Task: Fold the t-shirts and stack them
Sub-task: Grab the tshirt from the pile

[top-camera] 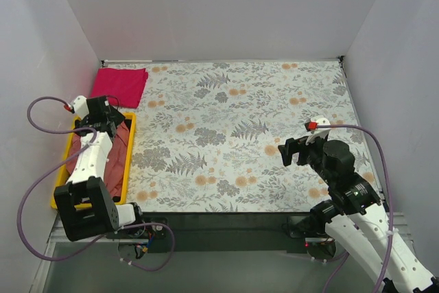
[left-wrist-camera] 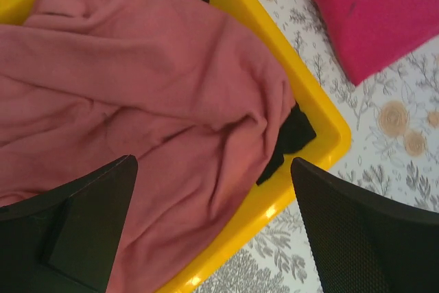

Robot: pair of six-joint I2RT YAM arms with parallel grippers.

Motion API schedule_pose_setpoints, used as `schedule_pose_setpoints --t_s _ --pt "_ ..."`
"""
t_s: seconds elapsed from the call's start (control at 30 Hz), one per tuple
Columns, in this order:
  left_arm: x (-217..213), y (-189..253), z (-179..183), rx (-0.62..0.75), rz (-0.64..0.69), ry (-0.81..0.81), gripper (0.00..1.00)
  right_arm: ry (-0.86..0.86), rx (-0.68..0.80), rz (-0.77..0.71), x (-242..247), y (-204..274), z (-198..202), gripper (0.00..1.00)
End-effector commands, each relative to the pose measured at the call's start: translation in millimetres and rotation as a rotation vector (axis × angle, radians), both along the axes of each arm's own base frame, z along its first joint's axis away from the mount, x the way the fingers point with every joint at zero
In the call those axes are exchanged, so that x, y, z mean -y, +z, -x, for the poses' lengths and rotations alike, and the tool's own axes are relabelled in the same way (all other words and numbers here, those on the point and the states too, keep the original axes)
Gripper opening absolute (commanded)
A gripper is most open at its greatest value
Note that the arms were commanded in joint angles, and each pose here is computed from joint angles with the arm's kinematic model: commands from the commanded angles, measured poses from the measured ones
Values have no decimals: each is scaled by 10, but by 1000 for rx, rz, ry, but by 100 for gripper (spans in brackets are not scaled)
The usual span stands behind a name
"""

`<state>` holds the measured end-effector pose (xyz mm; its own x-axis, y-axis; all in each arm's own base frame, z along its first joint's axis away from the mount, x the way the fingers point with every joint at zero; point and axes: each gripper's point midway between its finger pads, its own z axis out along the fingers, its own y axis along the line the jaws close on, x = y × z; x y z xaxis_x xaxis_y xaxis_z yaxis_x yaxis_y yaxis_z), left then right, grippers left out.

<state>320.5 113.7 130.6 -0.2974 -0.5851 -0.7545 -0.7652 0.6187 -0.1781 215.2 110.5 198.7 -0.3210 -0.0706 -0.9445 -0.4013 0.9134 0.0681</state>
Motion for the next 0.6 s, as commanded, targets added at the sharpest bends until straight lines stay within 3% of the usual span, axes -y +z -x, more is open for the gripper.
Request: schedule_pose_setpoints --t_s 0.0,0.3,0.43,0.53,0.57 --pt "-161 138 -265 69 20 27 94 10 85 -41 -22 183 -18 98" --pt "-258 -377 -651 -19 100 73 89 29 81 -43 -55 132 -6 98" --pt "-269 -544 -666 -58 112 87 74 29 81 -39 -54 118 -13 98" --pt "-285 -547 -648 -64 99 85 38 29 79 -35 -54 107 -15 98" --pt "-284 -522 -648 -60 95 80 15 28 80 -35 -50 104 -15 98"
